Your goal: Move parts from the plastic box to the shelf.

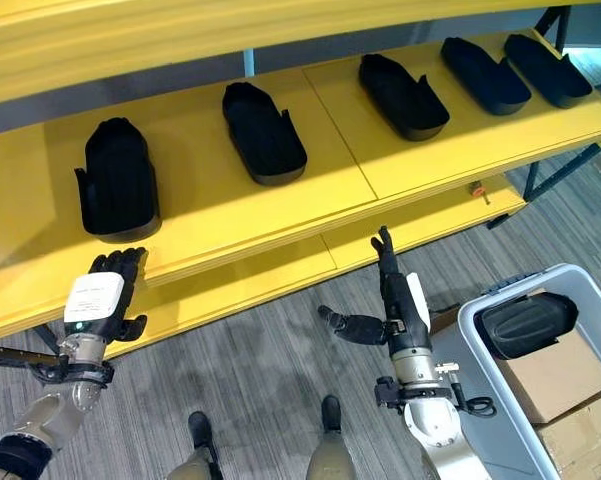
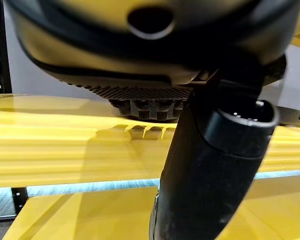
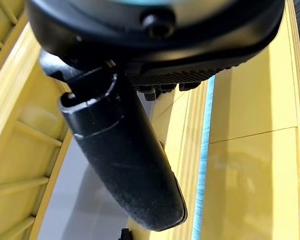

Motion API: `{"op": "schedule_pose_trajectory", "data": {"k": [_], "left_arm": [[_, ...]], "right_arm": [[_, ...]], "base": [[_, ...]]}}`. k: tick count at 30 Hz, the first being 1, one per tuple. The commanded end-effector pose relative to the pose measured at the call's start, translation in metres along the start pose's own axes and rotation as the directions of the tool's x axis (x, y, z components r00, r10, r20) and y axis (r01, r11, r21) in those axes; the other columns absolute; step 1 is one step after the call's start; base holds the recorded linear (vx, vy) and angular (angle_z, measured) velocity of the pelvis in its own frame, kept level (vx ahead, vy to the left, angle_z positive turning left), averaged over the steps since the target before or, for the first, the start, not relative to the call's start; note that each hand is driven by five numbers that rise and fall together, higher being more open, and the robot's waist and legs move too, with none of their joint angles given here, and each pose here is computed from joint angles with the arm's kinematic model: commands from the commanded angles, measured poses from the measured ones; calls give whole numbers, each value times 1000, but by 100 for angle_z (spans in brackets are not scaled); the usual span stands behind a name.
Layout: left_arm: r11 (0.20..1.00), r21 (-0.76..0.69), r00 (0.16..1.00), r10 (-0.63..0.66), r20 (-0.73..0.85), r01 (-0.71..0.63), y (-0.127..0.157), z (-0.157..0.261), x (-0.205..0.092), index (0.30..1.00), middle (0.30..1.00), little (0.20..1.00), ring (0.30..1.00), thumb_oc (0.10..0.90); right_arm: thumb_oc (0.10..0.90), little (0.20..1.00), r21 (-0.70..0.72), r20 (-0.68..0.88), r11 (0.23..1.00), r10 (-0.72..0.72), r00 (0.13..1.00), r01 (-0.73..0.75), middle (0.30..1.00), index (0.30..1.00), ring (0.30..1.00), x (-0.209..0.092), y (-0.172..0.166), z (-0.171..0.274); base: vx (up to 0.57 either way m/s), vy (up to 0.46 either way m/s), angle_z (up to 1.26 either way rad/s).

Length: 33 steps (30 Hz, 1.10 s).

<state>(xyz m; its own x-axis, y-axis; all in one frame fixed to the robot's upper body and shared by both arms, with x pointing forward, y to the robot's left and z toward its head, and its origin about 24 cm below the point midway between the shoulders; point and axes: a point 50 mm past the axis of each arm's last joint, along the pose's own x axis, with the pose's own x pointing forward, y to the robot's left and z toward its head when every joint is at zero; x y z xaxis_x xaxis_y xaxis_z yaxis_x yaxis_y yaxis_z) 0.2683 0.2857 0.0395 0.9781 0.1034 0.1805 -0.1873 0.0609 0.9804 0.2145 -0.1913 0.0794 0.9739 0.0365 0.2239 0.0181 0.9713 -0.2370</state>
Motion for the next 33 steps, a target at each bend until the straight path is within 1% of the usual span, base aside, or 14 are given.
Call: {"op": "schedule_pose_trajectory", "data": {"k": [1, 10, 16, 20, 33], "left_arm": [[964, 35, 963, 267, -45, -265, 60, -18, 42, 1000, 1000, 1000, 1000, 900], [974, 85, 976, 214, -48, -209, 56, -20, 54, 1000, 1000, 1000, 1000, 900], [978, 108, 982, 186, -42, -180, 57, -16, 68, 1000, 1000, 1000, 1000, 900], [979, 86, 981, 188, -57, -183, 57, -13, 74, 1000, 1000, 1000, 1000, 900], [983, 54, 984, 177, 1, -177, 53, 5, 80, 1000, 1000, 1000, 1000, 900]], "right_arm": [[900, 1000, 47, 289, 998, -54, 956, 42, 1000, 1000, 1000, 19, -7, 51], [900, 1000, 59, 292, 998, -48, 955, 32, 1000, 1000, 1000, 18, -6, 51], [900, 1000, 55, 296, 998, -42, 954, 27, 1000, 1000, 1000, 15, -7, 52], [900, 1000, 52, 297, 998, -41, 954, 27, 1000, 1000, 1000, 13, -8, 52], [900, 1000, 40, 292, 999, -38, 956, 28, 1000, 1000, 1000, 12, -10, 51]], "base": [[0, 0, 0], [-3, 6, 1], [0, 0, 0], [-8, 17, 1], [0, 0, 0]]}}
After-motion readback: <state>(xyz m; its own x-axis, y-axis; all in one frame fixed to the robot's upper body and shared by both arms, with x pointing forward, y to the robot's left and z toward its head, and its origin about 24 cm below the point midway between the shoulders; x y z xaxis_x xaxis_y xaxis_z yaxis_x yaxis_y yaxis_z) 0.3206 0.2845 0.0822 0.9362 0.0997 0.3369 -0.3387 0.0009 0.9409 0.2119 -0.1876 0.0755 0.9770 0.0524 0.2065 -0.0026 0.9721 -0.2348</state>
